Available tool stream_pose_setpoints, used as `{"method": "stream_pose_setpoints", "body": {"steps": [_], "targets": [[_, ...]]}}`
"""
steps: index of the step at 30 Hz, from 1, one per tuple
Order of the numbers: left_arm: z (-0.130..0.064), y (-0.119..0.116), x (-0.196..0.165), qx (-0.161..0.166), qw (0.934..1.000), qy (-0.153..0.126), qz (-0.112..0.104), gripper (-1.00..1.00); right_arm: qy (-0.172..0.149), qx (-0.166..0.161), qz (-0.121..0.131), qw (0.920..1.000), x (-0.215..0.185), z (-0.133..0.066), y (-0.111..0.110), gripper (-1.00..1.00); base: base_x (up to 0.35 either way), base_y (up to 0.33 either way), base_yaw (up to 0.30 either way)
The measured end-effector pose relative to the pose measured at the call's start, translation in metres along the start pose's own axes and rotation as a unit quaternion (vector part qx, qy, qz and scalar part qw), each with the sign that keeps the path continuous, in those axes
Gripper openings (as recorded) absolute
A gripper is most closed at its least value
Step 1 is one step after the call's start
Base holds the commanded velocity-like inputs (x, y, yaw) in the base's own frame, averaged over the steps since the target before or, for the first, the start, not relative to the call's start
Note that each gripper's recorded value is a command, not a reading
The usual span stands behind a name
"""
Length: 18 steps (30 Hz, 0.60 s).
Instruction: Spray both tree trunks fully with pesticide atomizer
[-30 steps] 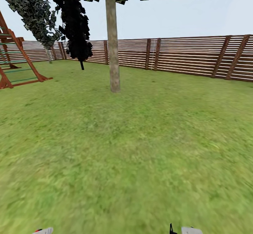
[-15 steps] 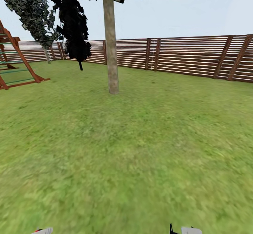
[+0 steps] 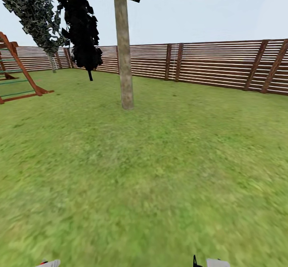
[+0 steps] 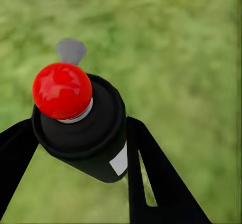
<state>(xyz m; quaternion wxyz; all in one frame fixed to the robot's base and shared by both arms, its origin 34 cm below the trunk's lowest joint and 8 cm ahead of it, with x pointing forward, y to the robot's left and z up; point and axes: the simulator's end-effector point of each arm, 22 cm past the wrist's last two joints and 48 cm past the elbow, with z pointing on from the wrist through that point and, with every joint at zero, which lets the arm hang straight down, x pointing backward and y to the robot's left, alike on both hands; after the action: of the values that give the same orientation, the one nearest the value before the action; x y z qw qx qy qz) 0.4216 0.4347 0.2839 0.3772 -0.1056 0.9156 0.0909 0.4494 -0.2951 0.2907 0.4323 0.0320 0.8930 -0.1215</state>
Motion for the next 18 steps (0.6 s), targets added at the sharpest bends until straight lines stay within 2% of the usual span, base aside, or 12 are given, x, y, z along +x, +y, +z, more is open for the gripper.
{"method": "stream_pose_setpoints", "body": {"steps": [18], "targets": [[0.0,0.0008,0.0,0.0,1.0,0.0,0.0,-1.0,-0.001,0.0,0.001,1.0,-0.0015,0.0004,0.0014,1.0,0.338,-0.083,0.0]]}}
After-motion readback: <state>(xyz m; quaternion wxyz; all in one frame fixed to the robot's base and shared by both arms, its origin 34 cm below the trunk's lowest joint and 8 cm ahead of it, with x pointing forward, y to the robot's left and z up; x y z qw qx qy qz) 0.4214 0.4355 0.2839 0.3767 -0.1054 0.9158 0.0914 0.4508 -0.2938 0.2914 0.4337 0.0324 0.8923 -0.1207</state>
